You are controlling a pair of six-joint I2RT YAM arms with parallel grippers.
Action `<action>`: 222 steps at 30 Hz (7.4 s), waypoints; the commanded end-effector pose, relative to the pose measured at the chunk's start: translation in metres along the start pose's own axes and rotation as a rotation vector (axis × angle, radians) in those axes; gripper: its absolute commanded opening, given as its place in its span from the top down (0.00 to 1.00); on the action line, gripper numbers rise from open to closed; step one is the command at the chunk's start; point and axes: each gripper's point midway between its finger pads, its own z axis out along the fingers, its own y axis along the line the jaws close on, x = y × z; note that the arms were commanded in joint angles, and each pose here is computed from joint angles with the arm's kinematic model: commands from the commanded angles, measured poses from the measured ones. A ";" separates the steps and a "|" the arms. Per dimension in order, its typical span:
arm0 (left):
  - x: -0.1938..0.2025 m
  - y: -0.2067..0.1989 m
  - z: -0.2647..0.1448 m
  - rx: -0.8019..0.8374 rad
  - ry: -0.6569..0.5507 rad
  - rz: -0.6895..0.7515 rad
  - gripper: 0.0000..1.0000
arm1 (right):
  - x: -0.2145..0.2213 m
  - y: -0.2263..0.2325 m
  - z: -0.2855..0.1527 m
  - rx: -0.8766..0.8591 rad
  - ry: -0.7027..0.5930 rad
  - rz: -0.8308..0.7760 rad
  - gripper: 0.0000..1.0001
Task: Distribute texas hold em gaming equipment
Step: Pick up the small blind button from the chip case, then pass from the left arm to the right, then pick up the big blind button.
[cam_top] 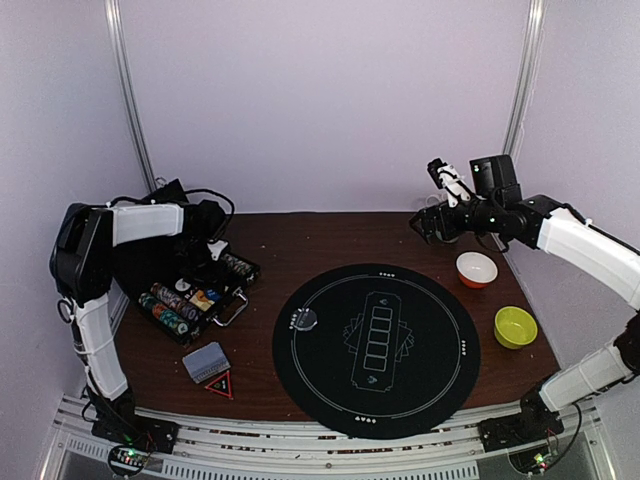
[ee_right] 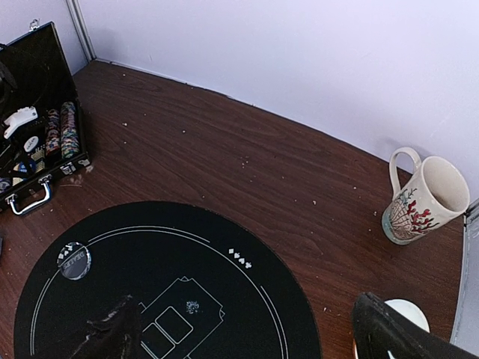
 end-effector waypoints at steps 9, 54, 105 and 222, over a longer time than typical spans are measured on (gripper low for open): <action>-0.008 0.004 0.005 -0.018 -0.028 0.002 0.50 | 0.006 -0.001 0.004 0.007 0.017 -0.010 0.00; 0.016 0.024 0.017 0.125 0.000 -0.042 0.20 | 0.006 -0.001 0.006 0.004 0.022 -0.022 0.00; 0.019 0.029 -0.014 0.226 -0.087 -0.076 1.00 | 0.000 0.000 0.005 -0.005 0.018 -0.001 0.00; -0.043 -0.298 -0.330 1.255 -1.445 0.596 1.00 | -0.096 0.185 -0.055 -0.998 -0.365 0.058 1.00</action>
